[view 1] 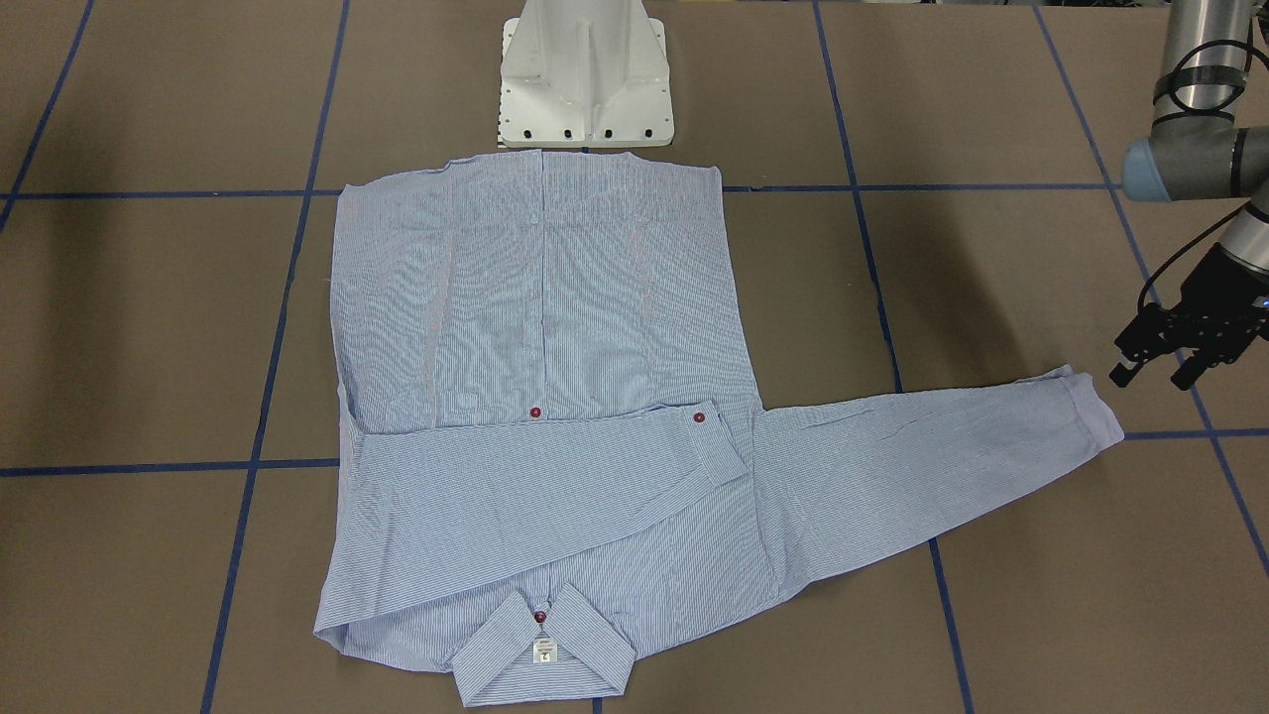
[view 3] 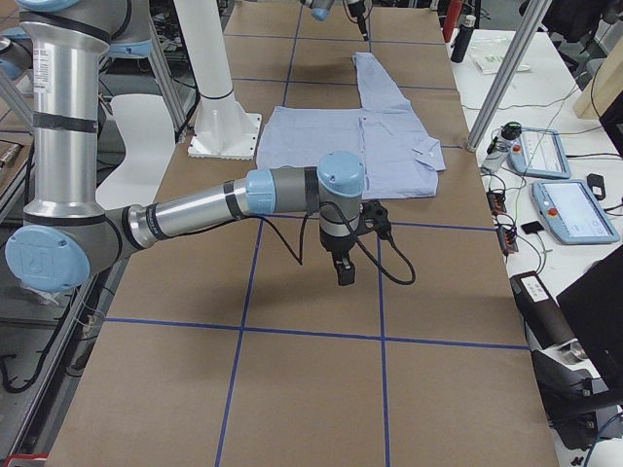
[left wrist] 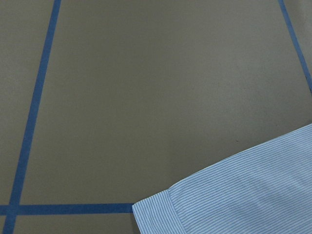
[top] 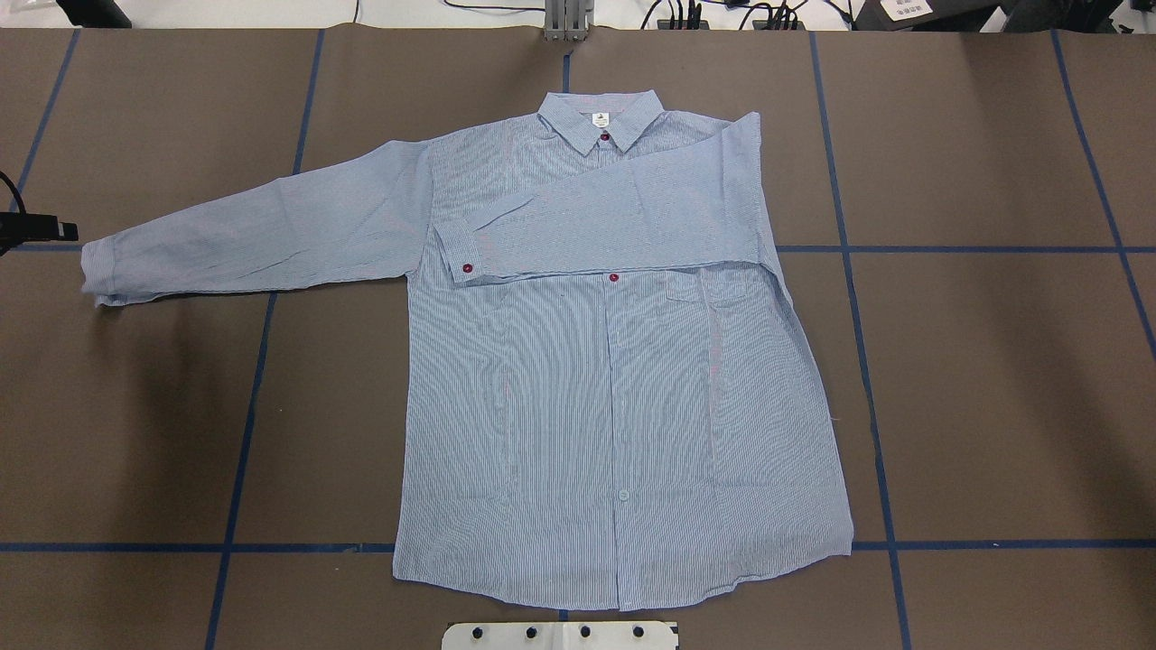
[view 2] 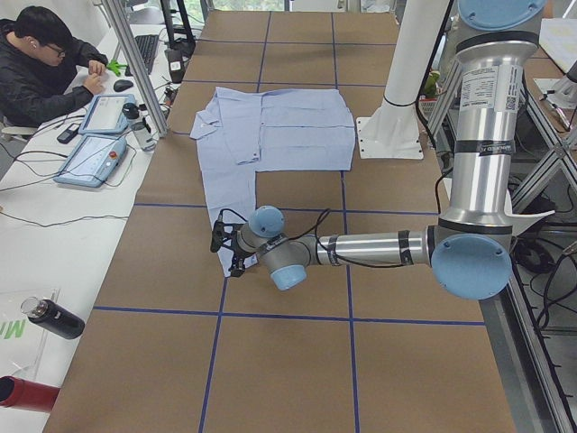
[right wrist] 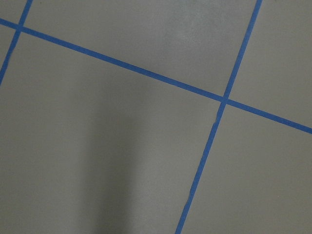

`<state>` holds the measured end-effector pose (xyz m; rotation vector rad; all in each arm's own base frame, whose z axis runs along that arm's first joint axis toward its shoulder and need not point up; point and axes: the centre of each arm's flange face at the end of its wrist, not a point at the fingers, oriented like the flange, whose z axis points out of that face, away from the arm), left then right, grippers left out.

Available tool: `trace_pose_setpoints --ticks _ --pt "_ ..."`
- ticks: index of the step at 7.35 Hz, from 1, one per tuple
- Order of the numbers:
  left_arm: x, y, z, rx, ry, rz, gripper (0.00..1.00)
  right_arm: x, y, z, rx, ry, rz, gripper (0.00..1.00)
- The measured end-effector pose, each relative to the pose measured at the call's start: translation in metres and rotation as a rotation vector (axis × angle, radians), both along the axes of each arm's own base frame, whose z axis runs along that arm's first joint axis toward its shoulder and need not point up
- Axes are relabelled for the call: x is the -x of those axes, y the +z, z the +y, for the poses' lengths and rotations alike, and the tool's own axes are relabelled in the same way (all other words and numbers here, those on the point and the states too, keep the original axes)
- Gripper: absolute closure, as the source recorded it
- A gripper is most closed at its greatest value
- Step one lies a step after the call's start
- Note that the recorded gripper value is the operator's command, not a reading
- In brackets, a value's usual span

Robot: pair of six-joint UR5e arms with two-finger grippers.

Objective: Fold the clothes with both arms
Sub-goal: 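Lower the left gripper and grasp the cuff of the other sleeve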

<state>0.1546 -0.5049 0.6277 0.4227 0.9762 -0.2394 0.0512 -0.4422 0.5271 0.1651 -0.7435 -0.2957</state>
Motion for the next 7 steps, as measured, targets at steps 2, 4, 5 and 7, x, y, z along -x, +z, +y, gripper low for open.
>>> trace_pose_setpoints --ticks 2,4,5,7 --pt "-0.018 0.0 0.006 0.012 -0.019 0.038 0.0 0.0 0.0 0.0 0.001 0.001 0.0 0.0" --pt "-0.037 0.002 0.015 0.022 0.0 0.062 0.0 0.0 0.0 0.0 0.002 0.002 0.0 0.0" --pt "-0.048 0.004 0.019 0.029 0.008 0.064 0.0 0.0 0.001 0.0 0.003 0.002 0.0 0.0" --pt "-0.057 0.01 0.023 0.032 0.006 0.055 0.0 0.0 0.001 0.0 0.003 0.002 0.0 0.0"
